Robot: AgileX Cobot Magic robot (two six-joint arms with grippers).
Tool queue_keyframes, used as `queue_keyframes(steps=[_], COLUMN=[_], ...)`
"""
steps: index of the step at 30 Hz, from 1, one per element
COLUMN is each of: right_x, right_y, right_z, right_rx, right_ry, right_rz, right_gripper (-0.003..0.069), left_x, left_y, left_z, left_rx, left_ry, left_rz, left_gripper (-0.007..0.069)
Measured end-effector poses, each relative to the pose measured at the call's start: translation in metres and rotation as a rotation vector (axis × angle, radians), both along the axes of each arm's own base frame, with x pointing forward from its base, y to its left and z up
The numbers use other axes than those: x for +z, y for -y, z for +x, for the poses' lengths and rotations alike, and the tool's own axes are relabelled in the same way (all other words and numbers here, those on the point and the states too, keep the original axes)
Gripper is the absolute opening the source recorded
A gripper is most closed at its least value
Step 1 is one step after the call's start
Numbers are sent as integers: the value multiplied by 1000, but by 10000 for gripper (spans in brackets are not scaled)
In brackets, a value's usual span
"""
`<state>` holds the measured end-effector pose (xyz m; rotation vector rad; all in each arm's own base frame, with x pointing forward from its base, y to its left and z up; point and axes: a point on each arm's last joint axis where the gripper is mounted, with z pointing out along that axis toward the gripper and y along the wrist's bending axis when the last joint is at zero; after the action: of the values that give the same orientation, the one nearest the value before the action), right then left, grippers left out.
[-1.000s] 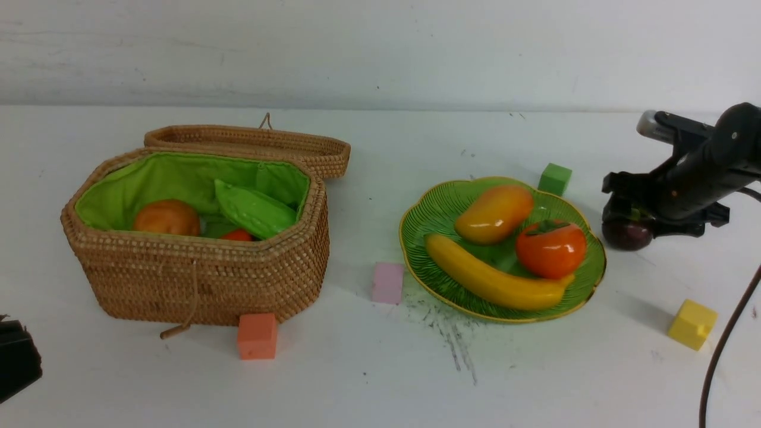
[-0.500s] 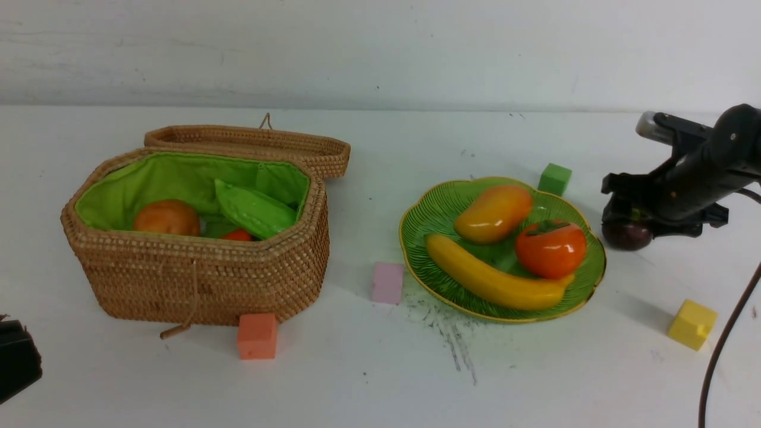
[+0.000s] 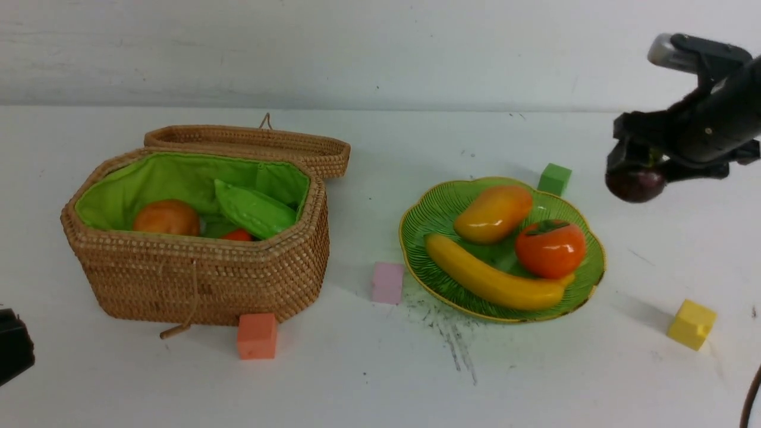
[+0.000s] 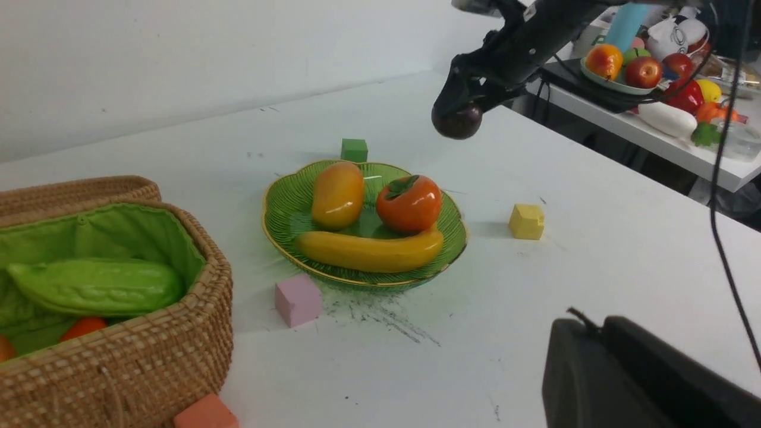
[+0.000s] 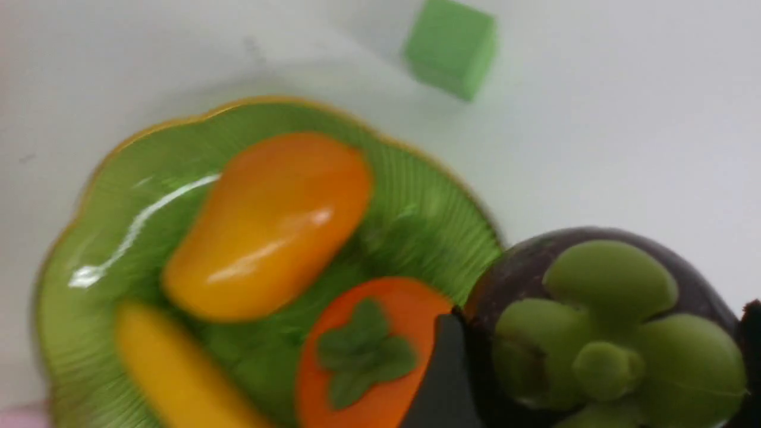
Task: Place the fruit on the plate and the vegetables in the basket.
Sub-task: Use the right arm to grab a mangosteen and put it into the right plate
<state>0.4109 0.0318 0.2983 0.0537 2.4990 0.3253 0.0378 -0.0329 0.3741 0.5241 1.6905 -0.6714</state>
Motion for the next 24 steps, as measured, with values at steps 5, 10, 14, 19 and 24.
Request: queue_keyframes(steps=[5, 10, 14, 19, 24], right_x=[3, -13, -28, -42, -39], right_y=[-62, -95, -107, -108, -107], right_z=[-12, -13, -9, -2, -3], right_rx=[184, 260, 284, 283, 283], right_ry=[-3, -31, -49, -45, -38], right_rz=[42, 40, 21, -13, -13], right_gripper=[556, 556, 556, 640, 681], left_x=[1, 2, 2, 2, 2], left_y=[-4, -7, -8, -8, -8], left_z=[4, 7, 7, 7, 7], left_rx=[54, 91, 100, 101, 101], left_ry=[55, 91, 101, 103, 103], left_rz=[50, 79, 87, 89, 89], left_gripper=[34, 34, 34, 34, 35])
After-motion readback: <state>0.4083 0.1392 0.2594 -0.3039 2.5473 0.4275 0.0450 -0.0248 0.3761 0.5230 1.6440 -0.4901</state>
